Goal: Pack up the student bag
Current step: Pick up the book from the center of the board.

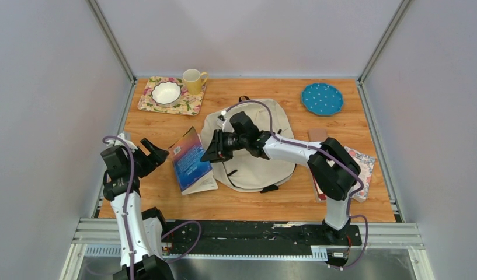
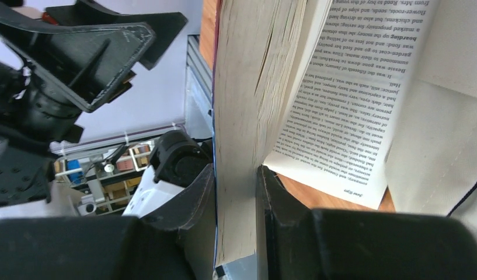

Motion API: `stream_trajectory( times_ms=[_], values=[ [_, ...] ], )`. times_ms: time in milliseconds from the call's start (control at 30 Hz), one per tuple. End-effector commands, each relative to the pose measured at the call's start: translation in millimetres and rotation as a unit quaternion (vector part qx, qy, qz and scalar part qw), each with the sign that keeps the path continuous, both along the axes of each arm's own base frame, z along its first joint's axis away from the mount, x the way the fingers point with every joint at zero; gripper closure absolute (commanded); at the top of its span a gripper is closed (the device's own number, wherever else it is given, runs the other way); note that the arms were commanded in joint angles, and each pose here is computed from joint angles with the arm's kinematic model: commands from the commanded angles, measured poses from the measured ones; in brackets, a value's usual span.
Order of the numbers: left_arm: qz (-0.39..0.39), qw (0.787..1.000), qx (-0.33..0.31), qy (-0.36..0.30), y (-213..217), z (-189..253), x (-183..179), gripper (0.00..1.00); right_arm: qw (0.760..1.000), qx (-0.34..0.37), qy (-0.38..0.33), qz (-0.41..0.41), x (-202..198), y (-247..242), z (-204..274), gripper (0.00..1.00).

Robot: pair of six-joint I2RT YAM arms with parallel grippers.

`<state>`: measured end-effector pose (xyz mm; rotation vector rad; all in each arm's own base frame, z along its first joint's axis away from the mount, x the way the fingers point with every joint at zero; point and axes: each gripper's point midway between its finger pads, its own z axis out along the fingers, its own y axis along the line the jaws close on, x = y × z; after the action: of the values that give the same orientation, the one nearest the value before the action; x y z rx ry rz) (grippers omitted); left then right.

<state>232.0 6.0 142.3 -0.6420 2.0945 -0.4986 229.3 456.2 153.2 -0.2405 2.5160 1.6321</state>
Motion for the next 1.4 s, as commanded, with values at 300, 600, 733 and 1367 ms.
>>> stream_trajectory(
  times_ms=[300,600,733,1367],
  values=[
    [-0.119,0.966,-0.201,-0.111,-64,28,12,0.12,0.973,0.224,-0.049,0.026,-11,-20,139,1.00],
    [-0.124,0.945,-0.261,-0.151,-74,21,11,0.12,0.966,0.254,-0.028,0.033,-20,-28,145,1.00],
    [-0.134,0.935,-0.288,-0.156,-82,18,7,0.12,0.965,0.259,-0.022,0.037,-25,-31,142,1.00],
    [-0.152,0.933,-0.279,-0.169,-88,43,16,1.00,0.984,0.171,0.027,0.037,-31,-37,66,0.96]
  ],
)
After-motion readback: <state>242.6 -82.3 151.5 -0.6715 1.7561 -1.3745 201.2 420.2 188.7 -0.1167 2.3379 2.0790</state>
